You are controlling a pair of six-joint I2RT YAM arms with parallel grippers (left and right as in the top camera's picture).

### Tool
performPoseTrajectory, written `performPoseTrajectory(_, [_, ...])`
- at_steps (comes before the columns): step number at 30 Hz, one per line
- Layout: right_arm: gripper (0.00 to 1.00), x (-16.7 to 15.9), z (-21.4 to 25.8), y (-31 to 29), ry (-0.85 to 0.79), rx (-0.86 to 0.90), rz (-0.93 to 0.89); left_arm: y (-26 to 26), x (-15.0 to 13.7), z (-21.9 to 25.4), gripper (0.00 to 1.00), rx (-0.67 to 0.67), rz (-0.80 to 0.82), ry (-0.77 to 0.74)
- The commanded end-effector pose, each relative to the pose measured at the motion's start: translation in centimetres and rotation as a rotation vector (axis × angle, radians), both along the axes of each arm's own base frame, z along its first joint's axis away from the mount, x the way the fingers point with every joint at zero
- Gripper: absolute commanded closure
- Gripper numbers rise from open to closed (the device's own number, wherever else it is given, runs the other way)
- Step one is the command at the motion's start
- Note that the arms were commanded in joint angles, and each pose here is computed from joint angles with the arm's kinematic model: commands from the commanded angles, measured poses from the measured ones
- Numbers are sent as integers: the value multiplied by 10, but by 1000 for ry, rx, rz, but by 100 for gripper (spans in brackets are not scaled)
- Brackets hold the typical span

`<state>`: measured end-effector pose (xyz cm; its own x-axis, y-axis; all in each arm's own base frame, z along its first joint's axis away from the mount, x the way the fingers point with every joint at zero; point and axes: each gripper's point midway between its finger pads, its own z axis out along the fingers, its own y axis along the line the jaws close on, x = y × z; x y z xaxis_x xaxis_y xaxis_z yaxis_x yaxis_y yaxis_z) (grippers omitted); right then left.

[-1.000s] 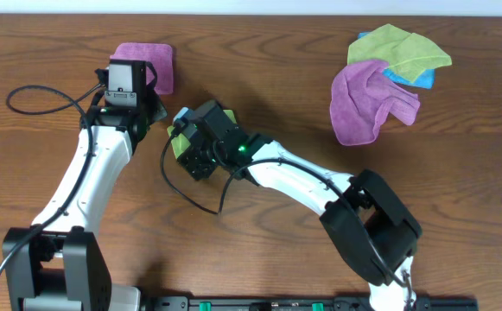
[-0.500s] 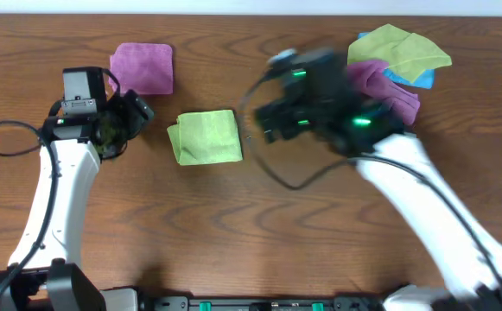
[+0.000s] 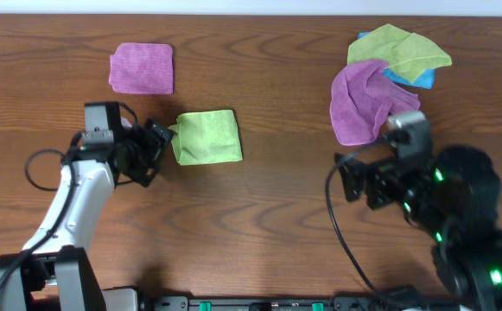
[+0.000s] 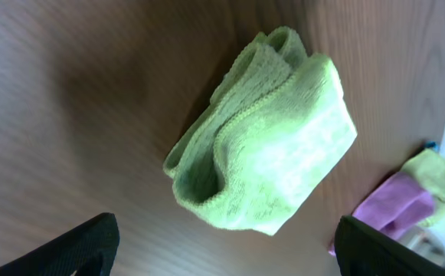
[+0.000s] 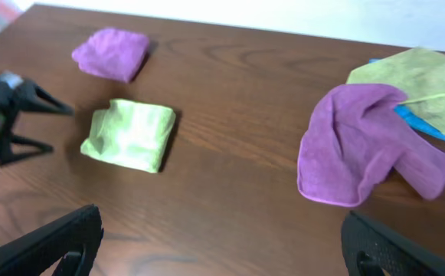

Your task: Fold the cloth

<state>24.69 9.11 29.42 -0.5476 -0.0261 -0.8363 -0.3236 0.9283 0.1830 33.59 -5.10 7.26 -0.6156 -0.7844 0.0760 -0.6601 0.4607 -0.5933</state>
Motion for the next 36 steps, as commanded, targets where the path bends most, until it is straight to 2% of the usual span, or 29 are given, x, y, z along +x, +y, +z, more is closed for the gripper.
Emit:
performPoseTrajectory(1, [1,-11,0,-5,10,62,-37,-10,-10,-13,9,-97,57,37])
performPoseTrajectory(6, [1,-17,-7,-5,44,74,-41,-16,-19,-33,10,-125,92,38])
performPoseTrajectory(13, [1,-15,-10,-2,62,76,-33,-34,-11,-44,13,-78,83,-28])
performPoseTrajectory(20, [1,-17,-10,3,69,92,-5,-38,-7,-62,20,-80,93,-1])
performPoseTrajectory(28, [1,-18,-9,6,72,102,11,-39,-1,-73,22,-68,93,-7])
performPoseTrajectory(34, [1,-19,-9,9,75,112,28,-49,1,-96,32,-47,65,3])
performPoseTrajectory(36, [1,-21,-8,12,80,123,48,-51,1,-104,40,-42,61,10])
